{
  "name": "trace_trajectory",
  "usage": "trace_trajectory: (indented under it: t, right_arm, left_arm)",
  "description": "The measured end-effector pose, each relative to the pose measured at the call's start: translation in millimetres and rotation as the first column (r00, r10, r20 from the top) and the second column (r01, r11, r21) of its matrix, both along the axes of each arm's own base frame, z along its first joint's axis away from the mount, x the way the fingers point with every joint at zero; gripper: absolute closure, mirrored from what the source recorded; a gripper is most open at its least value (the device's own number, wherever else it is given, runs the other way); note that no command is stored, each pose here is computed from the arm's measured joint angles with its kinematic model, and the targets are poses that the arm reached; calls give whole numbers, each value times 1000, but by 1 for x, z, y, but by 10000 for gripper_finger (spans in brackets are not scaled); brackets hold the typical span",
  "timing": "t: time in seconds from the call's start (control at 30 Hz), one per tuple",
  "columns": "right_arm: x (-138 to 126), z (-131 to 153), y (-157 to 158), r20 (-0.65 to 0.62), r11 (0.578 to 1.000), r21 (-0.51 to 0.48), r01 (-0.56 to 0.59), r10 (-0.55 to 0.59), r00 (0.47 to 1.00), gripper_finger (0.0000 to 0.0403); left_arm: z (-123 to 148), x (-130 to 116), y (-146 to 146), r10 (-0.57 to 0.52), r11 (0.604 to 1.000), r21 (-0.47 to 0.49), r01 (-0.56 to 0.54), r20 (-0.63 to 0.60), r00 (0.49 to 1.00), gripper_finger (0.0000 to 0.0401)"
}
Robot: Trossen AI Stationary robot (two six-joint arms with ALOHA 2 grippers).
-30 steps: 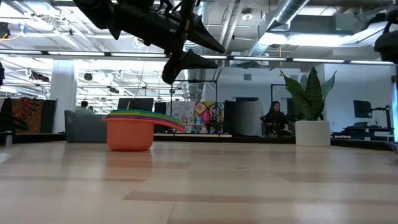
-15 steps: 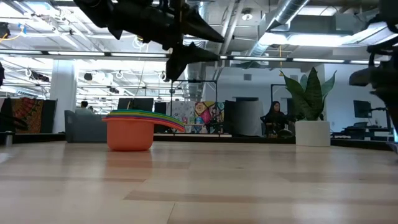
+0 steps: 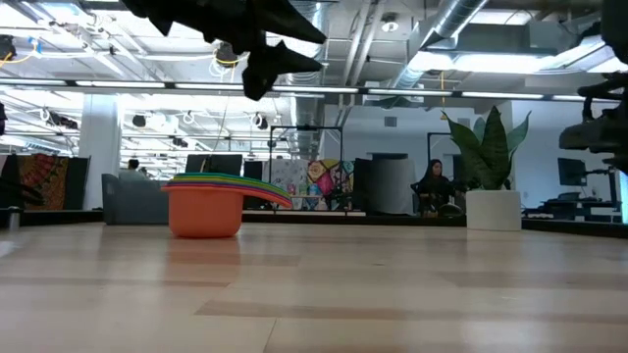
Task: Nest measuring cups in basket
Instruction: Stack the dark blue measuring cup on top of the light blue measuring cup
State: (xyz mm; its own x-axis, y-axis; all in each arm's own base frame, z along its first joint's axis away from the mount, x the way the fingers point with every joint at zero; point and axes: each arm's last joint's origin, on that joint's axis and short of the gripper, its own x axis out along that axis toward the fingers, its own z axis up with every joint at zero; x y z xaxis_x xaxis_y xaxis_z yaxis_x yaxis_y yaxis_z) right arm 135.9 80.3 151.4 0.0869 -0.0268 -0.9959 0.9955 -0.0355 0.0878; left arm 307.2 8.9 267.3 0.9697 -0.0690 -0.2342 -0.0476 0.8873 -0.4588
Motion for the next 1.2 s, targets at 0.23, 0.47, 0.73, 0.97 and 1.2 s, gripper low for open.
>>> trace_trajectory:
  t: [0.23, 0.47, 0.73, 0.97, 1.2]
  right_arm:
    - [9, 1, 4, 102, 977, -38, -208, 211, 972, 284]
    - [16, 27, 11, 115, 993, -24, -116, 118, 986, 288]
    - [2, 42, 12, -33, 999, -46, 3, -4, 999, 289]
    - [-1, 18, 7, -69, 999, -29, 36, -38, 997, 289]
    - [0, 10, 4, -47, 998, -12, 56, -57, 997, 289]
  left_arm:
    - [9, -8, 3, 54, 995, 86, -55, 19, 998, 241]
    - [11, -10, 12, 79, 994, 78, -80, 24, 997, 241]
    - [11, -10, 20, 82, 992, 91, -84, 25, 996, 241]
    - [11, -11, 27, 49, 995, 84, -51, 25, 998, 241]
    - [8, -12, 28, 20, 995, 100, -20, -3, 1000, 241]
